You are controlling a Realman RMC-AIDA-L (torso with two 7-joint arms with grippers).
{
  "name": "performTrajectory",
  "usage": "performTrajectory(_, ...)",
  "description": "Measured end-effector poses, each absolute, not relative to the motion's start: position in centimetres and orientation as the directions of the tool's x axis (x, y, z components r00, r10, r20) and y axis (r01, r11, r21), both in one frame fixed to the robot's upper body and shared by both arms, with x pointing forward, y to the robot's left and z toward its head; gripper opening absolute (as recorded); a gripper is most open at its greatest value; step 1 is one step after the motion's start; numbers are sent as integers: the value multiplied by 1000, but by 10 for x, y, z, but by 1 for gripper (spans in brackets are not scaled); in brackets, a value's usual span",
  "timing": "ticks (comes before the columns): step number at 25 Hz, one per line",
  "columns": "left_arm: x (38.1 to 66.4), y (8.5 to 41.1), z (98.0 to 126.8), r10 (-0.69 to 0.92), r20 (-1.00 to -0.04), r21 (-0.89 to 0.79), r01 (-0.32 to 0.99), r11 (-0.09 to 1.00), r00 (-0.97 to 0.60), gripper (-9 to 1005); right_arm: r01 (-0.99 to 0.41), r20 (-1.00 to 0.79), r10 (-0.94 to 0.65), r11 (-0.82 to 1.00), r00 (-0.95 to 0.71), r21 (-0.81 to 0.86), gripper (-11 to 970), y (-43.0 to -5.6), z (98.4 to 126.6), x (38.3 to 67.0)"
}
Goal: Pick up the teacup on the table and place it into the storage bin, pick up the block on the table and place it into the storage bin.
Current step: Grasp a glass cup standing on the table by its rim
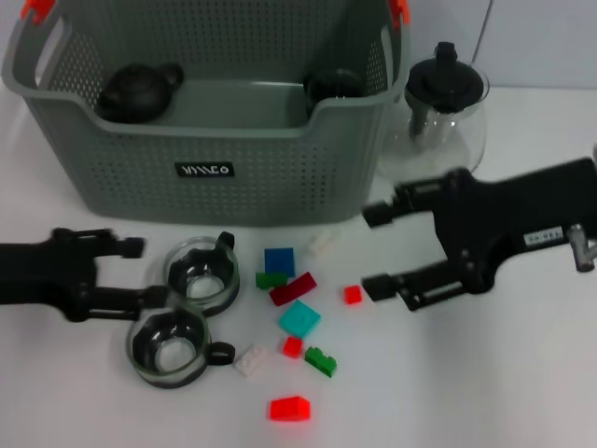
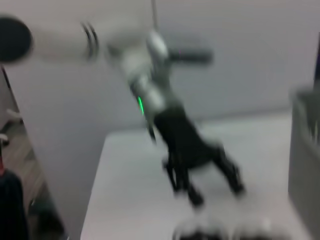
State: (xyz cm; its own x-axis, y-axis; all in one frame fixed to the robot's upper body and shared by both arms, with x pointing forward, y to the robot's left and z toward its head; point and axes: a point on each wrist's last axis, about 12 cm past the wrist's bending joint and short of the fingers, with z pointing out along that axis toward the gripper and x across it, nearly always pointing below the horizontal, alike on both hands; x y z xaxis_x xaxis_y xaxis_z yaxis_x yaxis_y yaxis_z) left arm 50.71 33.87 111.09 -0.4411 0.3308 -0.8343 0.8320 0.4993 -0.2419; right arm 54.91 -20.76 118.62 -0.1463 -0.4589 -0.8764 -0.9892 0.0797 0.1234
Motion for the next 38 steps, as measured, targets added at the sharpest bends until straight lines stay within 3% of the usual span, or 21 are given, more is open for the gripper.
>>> performTrajectory(8, 513, 341, 1140, 494, -613, -236, 740, 630, -617, 807, -960, -806, -523, 174, -278, 219, 853, -219, 1165, 552)
performTrajectory(11, 519, 319, 1149, 554, -511, -220, 723, 655, -657, 807, -955, -782, -549, 185, -296, 232, 853, -219, 1161, 554)
performTrajectory(19, 539, 271, 1151, 607, -370, -177, 694, 697, -704, 806, -952, -761, -572, 192, -307, 239, 853, -214, 1156, 561)
performTrajectory(32, 545, 249, 1130, 615, -308, -162, 677, 718, -726, 792, -952, -757, -578, 201, -305, 230, 854, -213, 1154, 564)
performTrajectory(38, 546, 244, 1125, 619, -303, -155, 678, 718, -725, 719, -952, -759, -575, 207, -306, 227, 852, -214, 1154, 565)
